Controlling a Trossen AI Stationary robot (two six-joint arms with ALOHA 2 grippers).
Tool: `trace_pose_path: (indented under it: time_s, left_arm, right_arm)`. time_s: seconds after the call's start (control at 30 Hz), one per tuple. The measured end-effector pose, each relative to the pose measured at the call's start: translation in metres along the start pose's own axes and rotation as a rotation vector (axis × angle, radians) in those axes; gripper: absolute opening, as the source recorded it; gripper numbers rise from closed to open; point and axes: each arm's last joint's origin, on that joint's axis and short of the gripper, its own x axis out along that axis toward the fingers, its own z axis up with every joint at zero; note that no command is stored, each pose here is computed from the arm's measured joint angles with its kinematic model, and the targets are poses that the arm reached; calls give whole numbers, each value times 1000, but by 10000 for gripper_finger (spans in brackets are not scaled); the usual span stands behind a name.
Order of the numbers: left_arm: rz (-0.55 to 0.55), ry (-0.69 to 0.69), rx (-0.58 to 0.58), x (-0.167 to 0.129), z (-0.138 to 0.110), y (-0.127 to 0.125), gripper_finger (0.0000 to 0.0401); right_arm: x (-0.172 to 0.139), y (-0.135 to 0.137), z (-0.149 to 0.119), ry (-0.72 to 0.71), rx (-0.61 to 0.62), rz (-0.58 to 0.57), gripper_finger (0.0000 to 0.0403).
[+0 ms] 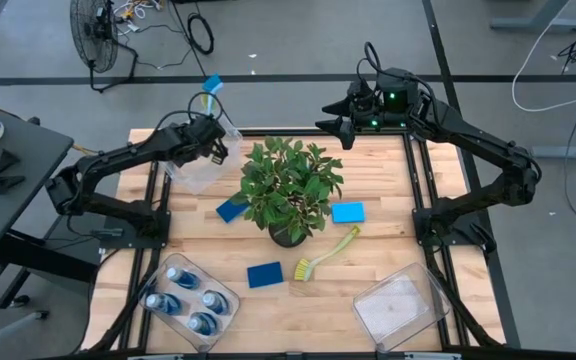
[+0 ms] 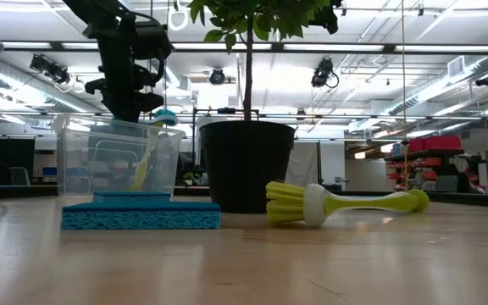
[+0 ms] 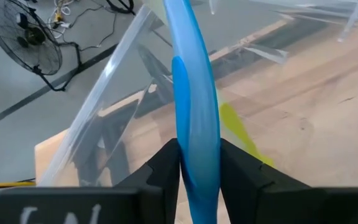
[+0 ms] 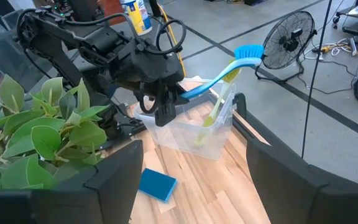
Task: Pick & Place Kitchen Sink Supplies
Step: Put the blue kitchen brush into the top transparent bin, then put the blue sponge into the bottom right transparent bin
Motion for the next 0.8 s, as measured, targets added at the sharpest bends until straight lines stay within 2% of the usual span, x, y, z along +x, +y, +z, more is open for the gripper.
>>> trace_pose_path:
  time_s: [0.13,0.63,0.8]
  left_arm:
    - [-38,17,2,0,-1,-1,112]
    - [-61,48,52,0,-3,-1,116]
    - [-75,58,41,1,-3,0,152]
  right_arm:
    - [0,0,0,0,0,0,285]
    - [0,0,0,0,0,0,285]
    - [0,0,0,0,0,0,285]
